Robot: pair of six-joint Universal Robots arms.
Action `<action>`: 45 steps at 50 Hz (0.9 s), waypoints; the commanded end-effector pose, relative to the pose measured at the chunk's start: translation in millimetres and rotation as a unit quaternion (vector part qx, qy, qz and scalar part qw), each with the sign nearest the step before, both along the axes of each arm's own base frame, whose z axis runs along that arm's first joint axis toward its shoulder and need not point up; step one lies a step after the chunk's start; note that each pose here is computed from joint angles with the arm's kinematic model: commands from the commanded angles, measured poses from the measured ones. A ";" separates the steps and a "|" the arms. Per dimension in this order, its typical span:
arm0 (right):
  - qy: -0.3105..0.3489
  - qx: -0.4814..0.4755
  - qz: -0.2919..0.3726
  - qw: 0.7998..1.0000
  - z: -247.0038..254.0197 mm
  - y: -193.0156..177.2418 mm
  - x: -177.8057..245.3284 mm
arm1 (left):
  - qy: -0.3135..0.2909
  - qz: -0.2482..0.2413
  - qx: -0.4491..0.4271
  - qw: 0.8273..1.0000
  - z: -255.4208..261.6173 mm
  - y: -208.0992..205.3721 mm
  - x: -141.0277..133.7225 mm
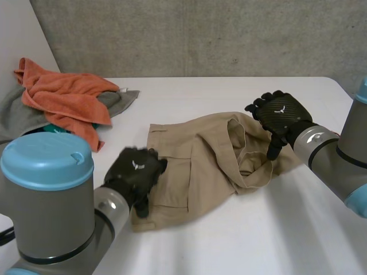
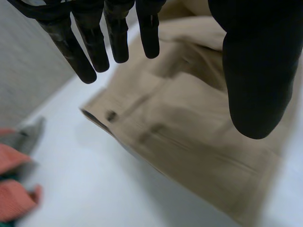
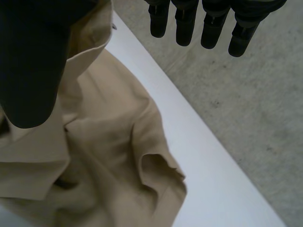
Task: Fold the laundry.
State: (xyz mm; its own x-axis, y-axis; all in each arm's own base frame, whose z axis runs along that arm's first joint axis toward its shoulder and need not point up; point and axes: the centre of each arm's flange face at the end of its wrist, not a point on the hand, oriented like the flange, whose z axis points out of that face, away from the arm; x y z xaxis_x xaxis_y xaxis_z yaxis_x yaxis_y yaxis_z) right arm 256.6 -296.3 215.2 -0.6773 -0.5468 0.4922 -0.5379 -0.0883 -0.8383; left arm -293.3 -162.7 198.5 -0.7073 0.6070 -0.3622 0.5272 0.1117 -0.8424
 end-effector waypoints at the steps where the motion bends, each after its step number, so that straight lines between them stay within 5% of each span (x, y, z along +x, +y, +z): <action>1: -0.003 0.038 -0.005 0.999 -4.4 2.0 -1.6 | 0.010 0.003 0.110 0.994 -27.5 9.5 12.9; 19: 0.002 0.038 -0.001 0.999 -6.2 5.5 1.3 | 0.013 0.007 0.095 0.995 -60.7 -12.7 4.2; 26: -0.004 0.029 -0.003 1.000 3.0 7.6 0.5 | 0.045 0.090 -0.058 0.993 -8.1 -66.9 13.7; 30: -0.009 0.026 -0.004 1.000 6.7 7.2 -0.4 | 0.137 0.109 -0.205 0.963 69.3 -111.6 14.5; 35: -0.021 0.030 -0.013 0.999 7.7 4.7 -2.3 | 0.238 0.051 -0.346 0.906 158.3 -141.3 0.3; 39: -0.026 0.031 -0.027 0.999 8.5 1.5 -5.8 | 0.323 -0.015 -0.376 0.868 199.8 -142.1 -20.0; 45: -0.028 0.027 -0.038 0.999 10.2 -4.0 -11.0 | 0.403 -0.094 -0.328 0.850 205.5 -143.8 -52.0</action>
State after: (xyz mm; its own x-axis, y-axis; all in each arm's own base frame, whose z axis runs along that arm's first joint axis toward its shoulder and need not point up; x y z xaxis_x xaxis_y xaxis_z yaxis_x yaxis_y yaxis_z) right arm 250.6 -295.1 224.2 -0.7296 -0.5370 0.4235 -0.4962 -0.0105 -0.8681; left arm -312.2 -306.5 397.5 -0.9014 0.3886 -0.1910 -0.0900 -0.5995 -0.7953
